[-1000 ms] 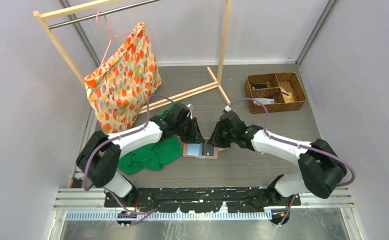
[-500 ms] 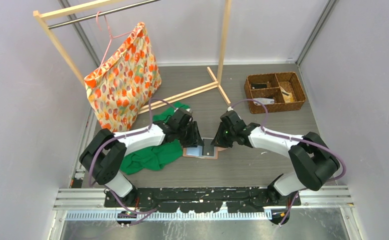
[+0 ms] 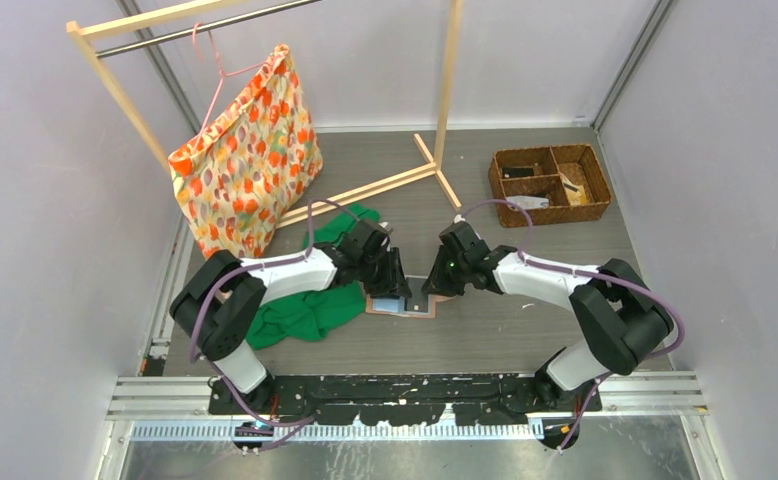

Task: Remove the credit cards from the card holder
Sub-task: Remove the credit card from the card holder.

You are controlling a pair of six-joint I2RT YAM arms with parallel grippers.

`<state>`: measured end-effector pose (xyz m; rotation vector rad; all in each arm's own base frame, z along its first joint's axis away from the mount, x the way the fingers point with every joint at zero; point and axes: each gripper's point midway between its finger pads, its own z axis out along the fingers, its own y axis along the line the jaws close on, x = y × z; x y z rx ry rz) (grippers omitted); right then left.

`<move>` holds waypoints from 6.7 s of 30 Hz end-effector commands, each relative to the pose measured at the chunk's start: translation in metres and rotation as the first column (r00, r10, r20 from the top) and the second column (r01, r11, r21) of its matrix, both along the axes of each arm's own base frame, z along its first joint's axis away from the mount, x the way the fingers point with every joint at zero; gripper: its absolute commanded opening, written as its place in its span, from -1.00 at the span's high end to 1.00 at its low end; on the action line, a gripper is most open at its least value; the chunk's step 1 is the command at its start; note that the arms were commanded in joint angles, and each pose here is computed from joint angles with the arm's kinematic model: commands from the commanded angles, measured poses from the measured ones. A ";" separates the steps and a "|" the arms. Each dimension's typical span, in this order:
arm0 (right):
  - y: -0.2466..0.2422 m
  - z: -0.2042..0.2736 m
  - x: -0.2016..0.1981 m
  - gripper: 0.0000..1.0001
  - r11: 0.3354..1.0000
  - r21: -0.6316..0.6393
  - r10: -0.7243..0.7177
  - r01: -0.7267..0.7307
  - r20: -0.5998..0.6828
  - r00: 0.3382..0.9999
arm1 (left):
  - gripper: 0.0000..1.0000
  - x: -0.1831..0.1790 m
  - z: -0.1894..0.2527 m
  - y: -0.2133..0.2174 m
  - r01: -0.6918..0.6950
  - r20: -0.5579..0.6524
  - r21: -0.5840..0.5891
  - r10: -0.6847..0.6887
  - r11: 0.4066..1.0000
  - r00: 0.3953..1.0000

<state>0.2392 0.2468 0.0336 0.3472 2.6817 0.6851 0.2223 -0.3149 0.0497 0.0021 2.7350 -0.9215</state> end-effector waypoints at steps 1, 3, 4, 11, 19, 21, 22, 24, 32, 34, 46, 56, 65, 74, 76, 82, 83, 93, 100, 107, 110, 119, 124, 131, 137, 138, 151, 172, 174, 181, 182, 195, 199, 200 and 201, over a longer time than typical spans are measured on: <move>0.003 -0.004 0.003 0.61 1.000 0.010 0.009 -0.009 0.011 1.000 | 0.28 0.002 0.000 -0.008 0.021 0.013 -0.027 -0.021 0.999 1.000; 0.003 -0.006 0.002 0.61 1.000 0.010 0.009 -0.009 0.010 1.000 | 0.31 0.002 -0.002 -0.006 0.021 0.012 -0.021 -0.021 1.000 1.000; 0.002 -0.007 0.002 0.61 1.000 0.008 0.007 -0.008 0.008 1.000 | 0.32 0.002 -0.003 -0.006 0.023 0.011 -0.023 -0.023 0.999 1.000; -0.001 -0.004 0.001 0.61 1.000 0.007 0.001 -0.001 0.025 1.000 | 0.40 -0.001 -0.013 -0.005 0.034 -0.012 -0.022 -0.034 0.999 0.999; -0.006 0.001 0.002 0.59 1.000 0.002 -0.015 0.015 0.053 0.998 | 0.45 -0.002 -0.017 -0.004 0.027 -0.019 -0.020 -0.027 0.999 0.999; -0.007 -0.001 0.001 0.59 1.000 0.002 -0.015 0.015 0.048 0.999 | 0.45 -0.002 -0.018 -0.004 0.028 -0.020 -0.018 -0.028 0.999 0.999; -0.007 -0.003 0.001 0.59 1.000 0.001 -0.015 0.015 0.045 0.999 | 0.46 -0.002 -0.018 -0.003 0.027 -0.021 -0.015 -0.027 1.000 0.999; -0.006 -0.004 0.000 0.59 1.000 0.004 -0.016 0.015 0.040 0.999 | 0.47 -0.002 -0.019 -0.003 0.025 -0.022 -0.011 -0.025 1.000 0.999; -0.001 -0.009 -0.003 0.60 1.000 0.026 0.000 -0.001 0.021 1.000 | 0.50 -0.001 -0.021 0.000 0.016 -0.022 -0.006 -0.016 1.000 1.000; 0.001 -0.010 -0.003 0.60 0.999 0.034 0.005 -0.005 0.014 1.000 | 0.51 -0.001 -0.021 0.002 0.012 -0.023 -0.004 -0.012 1.000 1.000; 0.008 -0.022 -0.007 0.61 0.998 0.058 0.013 -0.011 -0.025 1.000 | 0.64 0.002 -0.021 0.007 -0.015 -0.014 -0.024 0.015 1.000 1.000; 0.002 -0.030 -0.010 0.61 1.000 0.026 0.013 -0.012 -0.036 0.999 | 0.99 -0.001 -0.028 0.021 -0.032 -0.023 -0.007 0.032 0.999 0.999; -0.002 -0.037 -0.012 0.61 1.000 -0.001 0.007 -0.007 -0.047 0.999 | 0.99 -0.005 -0.035 0.039 -0.054 -0.022 -0.007 0.054 0.999 0.998; -0.004 -0.044 -0.013 0.62 1.000 -0.015 0.007 -0.008 -0.059 0.998 | 0.99 -0.013 -0.040 0.051 -0.057 -0.044 -0.006 0.057 0.998 0.997; -0.005 -0.046 -0.014 0.62 1.000 -0.019 0.008 -0.009 -0.061 0.998 | 0.99 -0.014 -0.039 0.052 -0.054 -0.044 -0.013 0.054 0.998 0.998; -0.006 -0.045 -0.014 0.62 1.000 -0.024 0.007 -0.008 -0.058 0.998 | 0.98 -0.012 -0.040 0.057 -0.070 -0.042 0.001 0.070 0.998 0.997; -0.006 -0.044 -0.014 0.62 1.000 -0.025 0.008 -0.009 -0.056 0.998 | 0.89 -0.012 -0.039 0.056 -0.068 -0.042 -0.003 0.068 0.998 0.997; -0.006 -0.044 -0.013 0.63 1.000 -0.027 0.011 -0.013 -0.058 0.998 | 0.48 -0.005 -0.026 0.048 -0.085 -0.020 -0.056 0.084 0.995 0.996; -0.006 -0.043 -0.013 0.63 0.999 -0.029 0.012 -0.014 -0.057 0.998 | 0.47 0.002 -0.030 0.043 -0.122 -0.026 -0.083 0.120 0.989 0.992; -0.006 -0.045 -0.014 0.63 0.999 -0.033 0.013 -0.015 -0.062 0.998 | 0.65 0.011 -0.022 0.042 -0.153 -0.002 -0.114 0.154 0.982 0.988; -0.005 -0.044 -0.013 0.63 0.999 -0.029 0.015 -0.016 -0.061 0.998 | 0.68 0.012 -0.020 0.038 -0.145 -0.003 -0.130 0.146 0.981 0.989; -0.006 -0.044 -0.012 0.63 0.999 -0.032 0.013 -0.015 -0.059 0.998 | 0.76 0.012 -0.021 0.028 -0.135 -0.032 -0.186 0.131 0.973 0.991; -0.006 -0.045 -0.013 0.63 0.999 -0.035 0.014 -0.016 -0.062 0.998 | 0.80 0.012 -0.023 0.031 -0.140 -0.035 -0.181 0.136 0.973 0.990; -0.005 -0.044 -0.012 0.64 0.999 -0.034 0.016 -0.018 -0.061 0.998 | 0.99 0.013 -0.026 0.047 -0.161 -0.033 -0.142 0.158 0.977 0.987; -0.006 -0.044 -0.012 0.64 0.999 -0.036 0.015 -0.017 -0.063 0.998 | 0.99 0.015 -0.025 0.064 -0.186 -0.026 -0.133 0.184 0.974 0.983; -0.006 -0.044 -0.012 0.64 0.999 -0.037 0.016 -0.018 -0.062 0.998 | 0.99 0.014 -0.025 0.066 -0.184 -0.027 -0.131 0.182 0.974 0.983; -0.002 -0.022 -0.006 0.64 1.000 -0.013 0.015 -0.015 -0.020 1.000 | 0.97 0.010 -0.024 0.065 -0.155 -0.033 -0.149 0.152 0.977 0.988; 0.011 0.020 0.008 0.63 0.998 0.050 0.027 -0.031 0.067 0.997 | 0.45 0.016 -0.010 0.048 -0.135 -0.032 -0.256 0.131 0.957 0.991; 0.014 0.024 0.008 0.63 0.997 0.065 0.031 -0.036 0.074 0.997 | 0.44 0.016 -0.009 0.047 -0.128 -0.029 -0.264 0.125 0.956 0.992; 0.023 0.031 0.010 0.62 0.993 0.105 0.050 -0.060 0.095 0.994 | 0.44 0.016 -0.010 0.047 -0.127 -0.031 -0.266 0.124 0.956 0.992; 0.024 0.030 0.010 0.62 0.992 0.106 0.054 -0.063 0.092 0.994 | 0.44 0.016 -0.010 0.047 -0.128 -0.030 -0.265 0.124 0.956 0.992; 0.027 0.004 0.006 0.64 0.994 0.083 0.065 -0.068 0.036 0.997 | 0.44 0.014 -0.013 0.045 -0.115 -0.045 -0.272 0.107 0.956 0.993; 0.025 -0.011 0.002 0.65 0.996 0.063 0.065 -0.065 0.002 0.998 | 0.44 0.014 -0.013 0.044 -0.114 -0.045 -0.276 0.106 0.954 0.993; 0.025 -0.012 0.002 0.65 0.996 0.064 0.064 -0.064 0.000 0.998 | 0.44 0.014 -0.013 0.044 -0.113 -0.045 -0.277 0.105 0.954 0.993; 0.024 -0.014 0.001 0.65 0.996 0.063 0.063 -0.063 -0.004 0.998 | 0.44 0.014 -0.013 0.044 -0.113 -0.046 -0.278 0.104 0.954 0.994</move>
